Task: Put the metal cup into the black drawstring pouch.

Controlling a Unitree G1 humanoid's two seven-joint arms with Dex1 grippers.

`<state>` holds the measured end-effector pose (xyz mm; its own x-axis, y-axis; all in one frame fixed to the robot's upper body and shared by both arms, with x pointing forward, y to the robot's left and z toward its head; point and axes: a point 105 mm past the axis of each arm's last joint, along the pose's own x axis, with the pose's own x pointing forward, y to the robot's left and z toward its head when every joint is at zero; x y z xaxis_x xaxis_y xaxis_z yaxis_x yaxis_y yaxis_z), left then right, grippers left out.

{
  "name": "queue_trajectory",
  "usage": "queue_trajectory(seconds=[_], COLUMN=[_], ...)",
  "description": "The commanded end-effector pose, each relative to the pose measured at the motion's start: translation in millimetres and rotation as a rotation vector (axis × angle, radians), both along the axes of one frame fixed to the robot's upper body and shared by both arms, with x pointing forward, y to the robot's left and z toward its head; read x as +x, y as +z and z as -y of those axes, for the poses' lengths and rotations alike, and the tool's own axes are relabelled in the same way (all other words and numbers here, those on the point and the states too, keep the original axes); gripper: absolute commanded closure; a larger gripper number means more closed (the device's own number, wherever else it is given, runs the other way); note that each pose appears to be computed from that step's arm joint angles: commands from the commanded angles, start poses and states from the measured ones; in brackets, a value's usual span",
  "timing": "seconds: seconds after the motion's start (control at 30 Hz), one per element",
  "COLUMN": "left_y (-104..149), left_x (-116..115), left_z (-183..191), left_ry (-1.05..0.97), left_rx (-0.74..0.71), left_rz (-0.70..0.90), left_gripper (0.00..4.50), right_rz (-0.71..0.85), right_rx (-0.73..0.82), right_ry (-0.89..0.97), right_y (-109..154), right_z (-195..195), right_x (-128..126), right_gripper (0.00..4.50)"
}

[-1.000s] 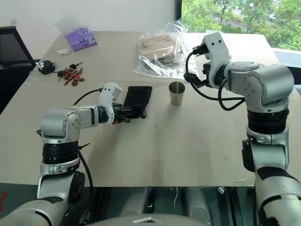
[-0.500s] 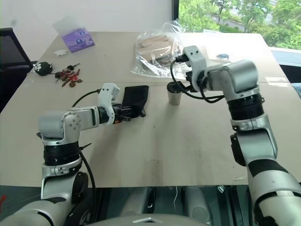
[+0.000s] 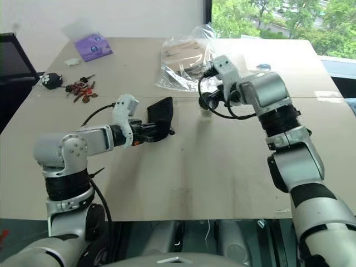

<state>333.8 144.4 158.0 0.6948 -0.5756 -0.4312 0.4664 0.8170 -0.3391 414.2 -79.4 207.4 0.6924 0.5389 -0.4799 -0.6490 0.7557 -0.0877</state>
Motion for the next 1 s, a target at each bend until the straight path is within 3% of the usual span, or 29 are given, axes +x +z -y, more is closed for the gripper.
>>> queue_trajectory(seconds=[0.03, 0.13, 0.3, 0.4, 0.47, 0.67, 1.0], left_y=[9.1, 6.7, 1.0, 3.7, 7.5, 17.0, 23.4], left_x=[3.3, 6.5, 18.1, 27.1, 27.6, 39.3, 41.2], left_z=[-5.8, -1.2, 8.8, 29.9, 47.3, 74.7, 93.3], left_ry=[0.025, 0.009, 0.002, -0.035, -0.115, -0.265, -0.396], left_rx=[-0.064, -0.083, -0.081, -0.162, -0.130, 0.035, 0.035], left_rz=[-0.036, -0.072, -0.146, -0.199, -0.210, -0.170, -0.352], left_gripper=[4.50, 4.50, 4.50, 4.50, 4.50, 4.50, 4.50], right_rz=[0.122, 0.152, 0.231, 0.271, 0.290, 0.316, 0.395], right_rx=[0.131, 0.194, 0.259, 0.388, 0.434, 0.503, 0.770], right_ry=[0.060, 0.090, -0.025, -0.019, -0.013, -0.059, -0.096], right_y=[14.5, 6.2, -4.6, -9.6, -13.0, -29.9, -42.5], right_z=[8.6, 16.8, 44.8, 43.0, 36.9, 18.3, -4.6], right_x=[-28.1, -61.4, -106.3, -137.5, -150.7, -152.5, -119.1], right_gripper=[4.47, 4.47, 4.47, 4.47, 4.47, 4.47, 4.47])
